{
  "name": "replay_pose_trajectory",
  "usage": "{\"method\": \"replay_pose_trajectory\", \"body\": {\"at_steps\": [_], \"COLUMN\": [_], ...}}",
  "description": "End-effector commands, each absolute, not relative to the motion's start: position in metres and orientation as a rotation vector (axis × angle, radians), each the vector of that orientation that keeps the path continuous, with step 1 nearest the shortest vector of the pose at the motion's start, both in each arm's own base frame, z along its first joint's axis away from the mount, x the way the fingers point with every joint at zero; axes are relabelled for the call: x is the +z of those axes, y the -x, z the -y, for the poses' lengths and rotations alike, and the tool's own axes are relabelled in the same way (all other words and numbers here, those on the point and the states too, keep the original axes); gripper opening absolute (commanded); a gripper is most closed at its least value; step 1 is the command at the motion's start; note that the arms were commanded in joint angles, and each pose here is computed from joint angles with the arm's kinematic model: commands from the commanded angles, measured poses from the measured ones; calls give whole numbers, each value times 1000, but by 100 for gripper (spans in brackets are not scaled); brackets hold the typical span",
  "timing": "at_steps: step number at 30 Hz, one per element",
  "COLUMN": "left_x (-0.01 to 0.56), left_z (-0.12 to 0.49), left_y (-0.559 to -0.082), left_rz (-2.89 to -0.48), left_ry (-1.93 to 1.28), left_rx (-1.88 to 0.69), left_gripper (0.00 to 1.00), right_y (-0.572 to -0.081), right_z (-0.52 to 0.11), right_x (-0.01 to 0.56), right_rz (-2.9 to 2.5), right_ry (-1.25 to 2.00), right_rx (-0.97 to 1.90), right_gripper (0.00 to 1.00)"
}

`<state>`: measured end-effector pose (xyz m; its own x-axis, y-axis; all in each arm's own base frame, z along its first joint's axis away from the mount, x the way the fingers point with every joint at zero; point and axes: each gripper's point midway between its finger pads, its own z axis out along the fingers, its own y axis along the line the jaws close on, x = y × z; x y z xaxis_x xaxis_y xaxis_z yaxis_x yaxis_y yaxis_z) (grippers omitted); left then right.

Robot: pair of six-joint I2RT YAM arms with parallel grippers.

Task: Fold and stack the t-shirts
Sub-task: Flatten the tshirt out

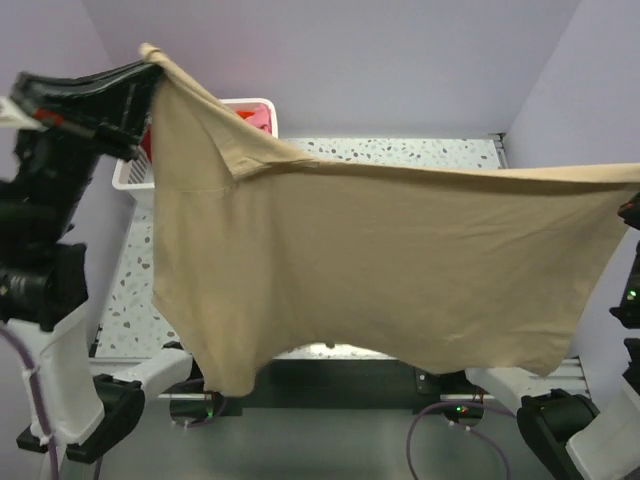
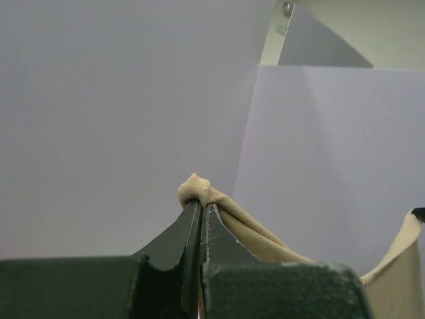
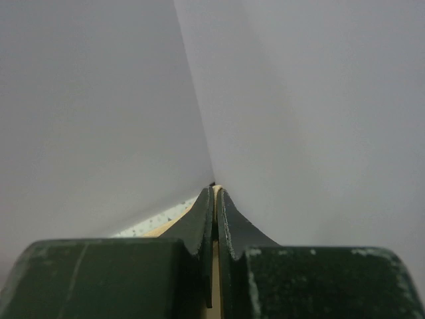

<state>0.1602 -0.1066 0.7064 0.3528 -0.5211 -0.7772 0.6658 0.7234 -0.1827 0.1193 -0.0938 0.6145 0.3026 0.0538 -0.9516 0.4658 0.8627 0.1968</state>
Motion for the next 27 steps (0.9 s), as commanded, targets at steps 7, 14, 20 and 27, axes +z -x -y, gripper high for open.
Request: {"method": "replay_pose_trajectory", "body": {"at_steps": [7,14,20,27], "left_x": [536,406,344,310], "left_z": [230,323,330,316], "left_y": [-372,-517,-586,-558], "left_rz": [-1418,-1675,-1687,-1798], "left_ry": [-284,-323,-175,-220], "left_rx": [-882,-766,-647,-552], "left_gripper": [0,0,65,100], "right_y": [-213,-314,-387,-402], "right_z": [92,89,138,141], "right_x": [519,417,323,304], "right_rz": [-1527,-1710,-1958,-2103], "right_ry": [-490,-480,-634,-630], "right_rx": [-523,-725,-783,-740], "right_gripper": [0,0,8,99]}}
